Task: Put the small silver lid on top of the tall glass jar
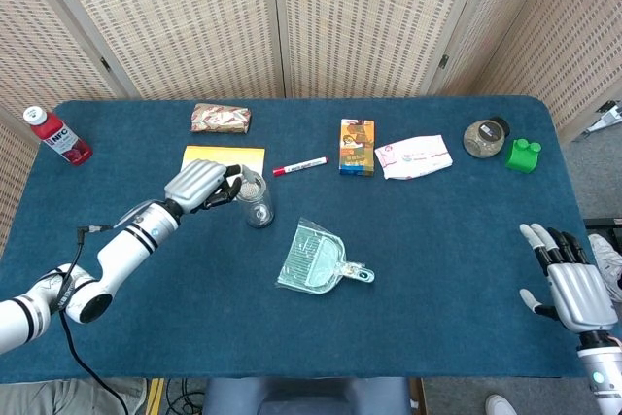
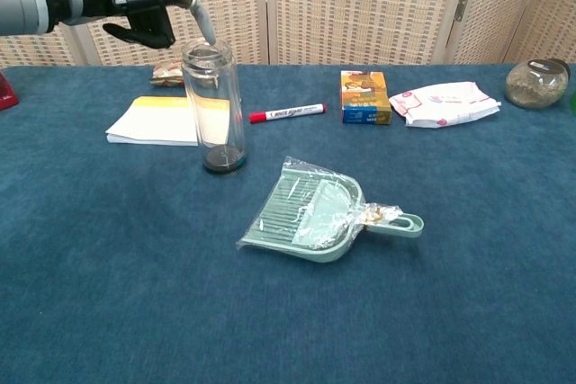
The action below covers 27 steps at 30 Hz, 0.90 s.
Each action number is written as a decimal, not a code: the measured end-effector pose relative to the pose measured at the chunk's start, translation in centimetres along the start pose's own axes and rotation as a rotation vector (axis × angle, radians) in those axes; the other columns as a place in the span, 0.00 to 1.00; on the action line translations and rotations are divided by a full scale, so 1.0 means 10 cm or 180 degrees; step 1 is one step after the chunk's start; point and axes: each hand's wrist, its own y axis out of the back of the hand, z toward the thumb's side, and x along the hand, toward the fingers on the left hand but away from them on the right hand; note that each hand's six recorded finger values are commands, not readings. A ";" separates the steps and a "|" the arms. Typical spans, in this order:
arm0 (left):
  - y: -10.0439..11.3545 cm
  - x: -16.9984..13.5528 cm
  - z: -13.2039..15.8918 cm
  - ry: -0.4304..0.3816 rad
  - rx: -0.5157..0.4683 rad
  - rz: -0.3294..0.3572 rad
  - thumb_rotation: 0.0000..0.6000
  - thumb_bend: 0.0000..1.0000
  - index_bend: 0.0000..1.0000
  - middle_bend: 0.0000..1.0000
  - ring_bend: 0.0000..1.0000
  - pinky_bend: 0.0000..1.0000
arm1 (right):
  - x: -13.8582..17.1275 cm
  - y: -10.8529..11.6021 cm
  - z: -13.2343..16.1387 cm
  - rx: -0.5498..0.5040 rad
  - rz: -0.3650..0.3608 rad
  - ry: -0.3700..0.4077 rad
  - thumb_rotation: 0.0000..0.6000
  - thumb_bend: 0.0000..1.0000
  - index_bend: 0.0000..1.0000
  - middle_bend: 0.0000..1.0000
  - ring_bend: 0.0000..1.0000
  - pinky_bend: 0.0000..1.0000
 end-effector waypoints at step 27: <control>-0.06 0.03 -0.08 0.0065 0.0212 -0.0026 0.00 0.63 0.35 0.94 0.92 1.00 | -0.01 -0.01 0.00 0.0004 0.0016 -0.0008 1.00 0.23 0.00 0.04 0.00 0.07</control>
